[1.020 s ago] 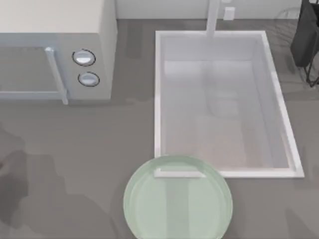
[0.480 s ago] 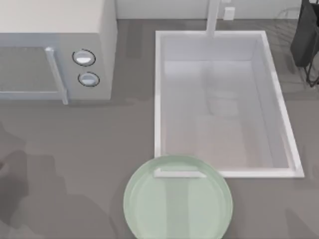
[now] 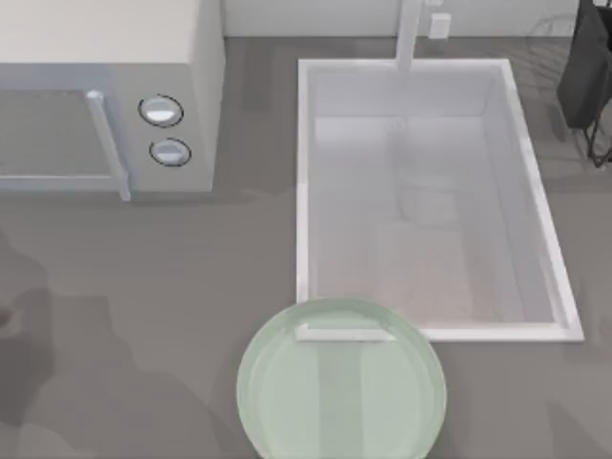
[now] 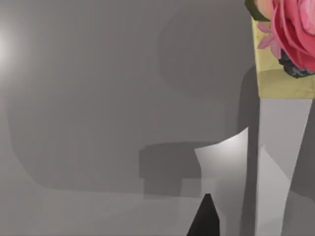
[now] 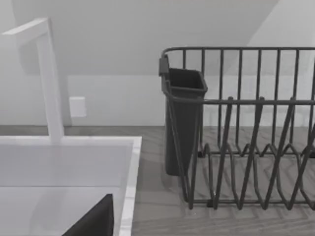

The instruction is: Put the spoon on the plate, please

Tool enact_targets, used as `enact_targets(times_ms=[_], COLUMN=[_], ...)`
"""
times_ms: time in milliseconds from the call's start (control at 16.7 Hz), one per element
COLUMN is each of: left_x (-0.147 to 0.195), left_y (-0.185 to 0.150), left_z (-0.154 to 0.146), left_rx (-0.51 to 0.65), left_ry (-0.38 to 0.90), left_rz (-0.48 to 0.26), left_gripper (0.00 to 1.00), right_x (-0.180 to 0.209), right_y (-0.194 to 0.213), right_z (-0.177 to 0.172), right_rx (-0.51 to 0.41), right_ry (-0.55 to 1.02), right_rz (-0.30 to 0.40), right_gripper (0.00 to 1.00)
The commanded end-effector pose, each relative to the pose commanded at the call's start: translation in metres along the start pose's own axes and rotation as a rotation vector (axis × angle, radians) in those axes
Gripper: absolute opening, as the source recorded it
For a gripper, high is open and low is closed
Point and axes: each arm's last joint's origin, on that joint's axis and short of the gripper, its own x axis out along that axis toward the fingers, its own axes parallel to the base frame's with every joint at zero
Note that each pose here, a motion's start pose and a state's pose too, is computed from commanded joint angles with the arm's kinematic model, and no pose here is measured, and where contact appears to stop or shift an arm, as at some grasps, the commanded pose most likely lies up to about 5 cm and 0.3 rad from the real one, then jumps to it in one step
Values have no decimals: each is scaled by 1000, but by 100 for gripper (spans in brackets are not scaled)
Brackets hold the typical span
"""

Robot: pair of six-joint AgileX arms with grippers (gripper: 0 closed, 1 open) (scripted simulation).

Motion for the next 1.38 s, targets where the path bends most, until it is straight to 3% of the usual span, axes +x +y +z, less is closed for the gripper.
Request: enact_targets(times_ms=[540, 900, 1140, 1380], left_x=[-88, -89, -85, -79], left_y=[-2, -4, -24, -75], left_z=[2, 4, 35, 89], left_rx=[3, 8, 116, 332], left_ry=[3, 2, 12, 21], left_rz=[-3, -2, -14, -25], left_gripper=[0, 0, 0, 0], right_x=[0, 0, 0, 0], right_y=[0, 0, 0, 0], right_z=[0, 0, 0, 0], right_rx=[0, 0, 0, 0], right_ry=[0, 0, 0, 0], right_rz=[0, 0, 0, 0], right_gripper=[100, 100, 100, 100])
